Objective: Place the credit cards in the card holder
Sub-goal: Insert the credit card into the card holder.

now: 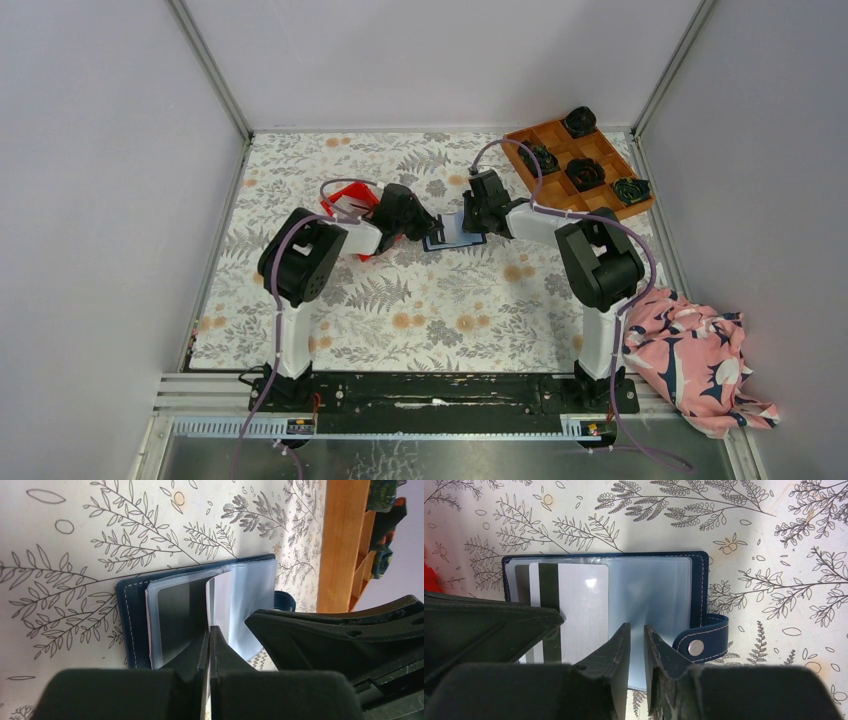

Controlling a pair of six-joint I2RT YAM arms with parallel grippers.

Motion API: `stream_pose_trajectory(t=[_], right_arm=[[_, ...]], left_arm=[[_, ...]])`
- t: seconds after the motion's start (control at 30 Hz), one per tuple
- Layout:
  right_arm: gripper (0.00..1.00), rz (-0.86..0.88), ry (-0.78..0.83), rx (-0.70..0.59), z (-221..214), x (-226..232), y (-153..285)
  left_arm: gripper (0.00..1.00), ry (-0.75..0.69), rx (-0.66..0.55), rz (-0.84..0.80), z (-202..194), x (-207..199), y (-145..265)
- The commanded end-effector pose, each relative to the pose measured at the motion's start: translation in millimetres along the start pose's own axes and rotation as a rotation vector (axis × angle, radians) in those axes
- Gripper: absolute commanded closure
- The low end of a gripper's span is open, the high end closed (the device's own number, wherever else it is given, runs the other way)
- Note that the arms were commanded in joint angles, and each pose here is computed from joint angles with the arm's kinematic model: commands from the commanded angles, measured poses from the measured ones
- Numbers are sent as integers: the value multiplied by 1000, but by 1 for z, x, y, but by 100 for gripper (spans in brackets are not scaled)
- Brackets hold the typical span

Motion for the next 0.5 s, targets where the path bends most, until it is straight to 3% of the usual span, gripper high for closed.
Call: stream_pose_trajectory(t=[0.0,0.47], right_arm=[[77,-119,7,128,-34,-25,-3],[77,-130,7,152,-40,-28,-6]], left_arm=[[100,57,104,173,-47,44,-4],[100,155,11,130,-55,43,-2]])
Point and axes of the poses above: each gripper's point midway between its finger pads, its own y axis back along the fingers, its own x axis along the line the jaws close on, z = x × y, the point moved 9 cm from there along y, back along the fingers, and after that the axes turned 8 degrees about -y, right-handed, at the moved point
